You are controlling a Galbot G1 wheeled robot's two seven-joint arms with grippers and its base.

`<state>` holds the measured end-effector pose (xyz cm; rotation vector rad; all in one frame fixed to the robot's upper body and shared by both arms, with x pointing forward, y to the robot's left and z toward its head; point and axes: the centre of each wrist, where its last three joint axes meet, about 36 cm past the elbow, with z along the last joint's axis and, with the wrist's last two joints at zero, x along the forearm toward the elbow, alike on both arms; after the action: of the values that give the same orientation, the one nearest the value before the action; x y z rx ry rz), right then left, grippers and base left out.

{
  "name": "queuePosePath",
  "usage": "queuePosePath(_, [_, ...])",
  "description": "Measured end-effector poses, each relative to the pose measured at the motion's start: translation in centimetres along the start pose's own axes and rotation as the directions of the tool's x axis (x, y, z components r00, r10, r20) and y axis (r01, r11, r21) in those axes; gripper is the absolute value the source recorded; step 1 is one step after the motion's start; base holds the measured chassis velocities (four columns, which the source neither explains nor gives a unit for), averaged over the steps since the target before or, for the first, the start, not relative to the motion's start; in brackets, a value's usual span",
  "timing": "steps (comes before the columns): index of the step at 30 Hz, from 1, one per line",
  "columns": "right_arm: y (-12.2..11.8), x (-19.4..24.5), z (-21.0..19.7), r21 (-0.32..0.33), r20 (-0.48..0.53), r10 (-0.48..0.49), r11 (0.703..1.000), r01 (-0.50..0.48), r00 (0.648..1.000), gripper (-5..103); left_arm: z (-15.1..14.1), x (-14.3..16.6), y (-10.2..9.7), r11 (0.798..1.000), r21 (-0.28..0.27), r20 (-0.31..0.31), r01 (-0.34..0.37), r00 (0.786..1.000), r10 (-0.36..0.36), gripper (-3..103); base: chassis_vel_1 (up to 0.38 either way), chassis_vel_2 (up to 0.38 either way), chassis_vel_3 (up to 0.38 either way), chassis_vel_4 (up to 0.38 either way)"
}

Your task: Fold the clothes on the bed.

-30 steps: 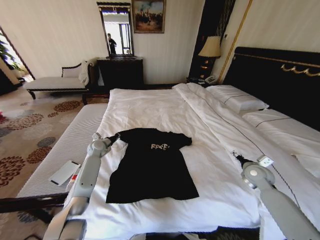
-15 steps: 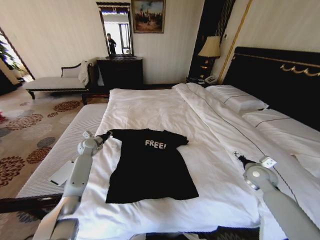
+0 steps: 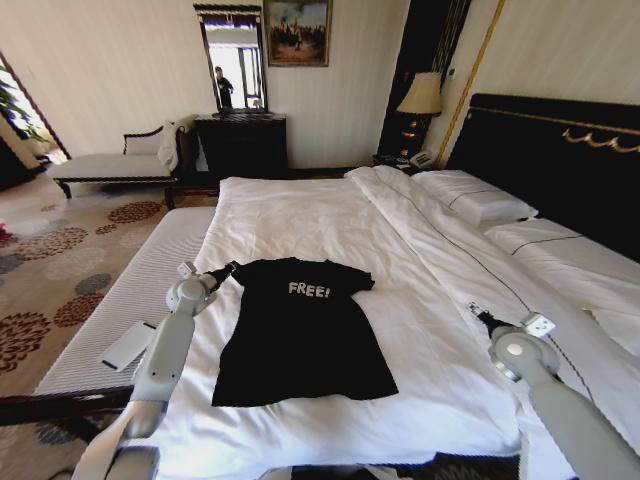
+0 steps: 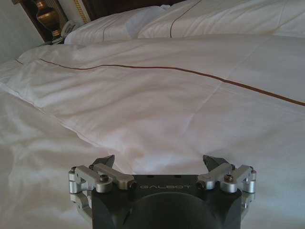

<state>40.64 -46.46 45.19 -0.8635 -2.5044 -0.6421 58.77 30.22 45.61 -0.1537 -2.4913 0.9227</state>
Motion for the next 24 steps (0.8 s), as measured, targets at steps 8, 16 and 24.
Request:
queuePosePath(8, [-0.4,-0.2,0.3,-0.005,-0.004,0.01,1.0,-0.01,1.0,100,3.9,-3.5,-2.8,0.999,-0.044,-0.066,-0.002,0.998,-0.001,0,0.0,0.0,0.0,0.0])
queuePosePath(16, [-0.6,-0.4,0.6,0.001,-0.009,0.013,1.0,-0.013,1.0,100,4.8,-5.1,-5.0,0.999,-0.033,-0.078,-0.031,0.997,0.028,0,0.0,0.0,0.0,0.0])
queuePosePath(24, [-0.2,-0.4,0.7,-0.001,-0.007,0.006,1.0,-0.006,1.0,100,6.4,-4.7,-4.7,0.996,-0.092,-0.103,-0.013,0.995,0.004,8,0.0,0.0,0.0,0.0])
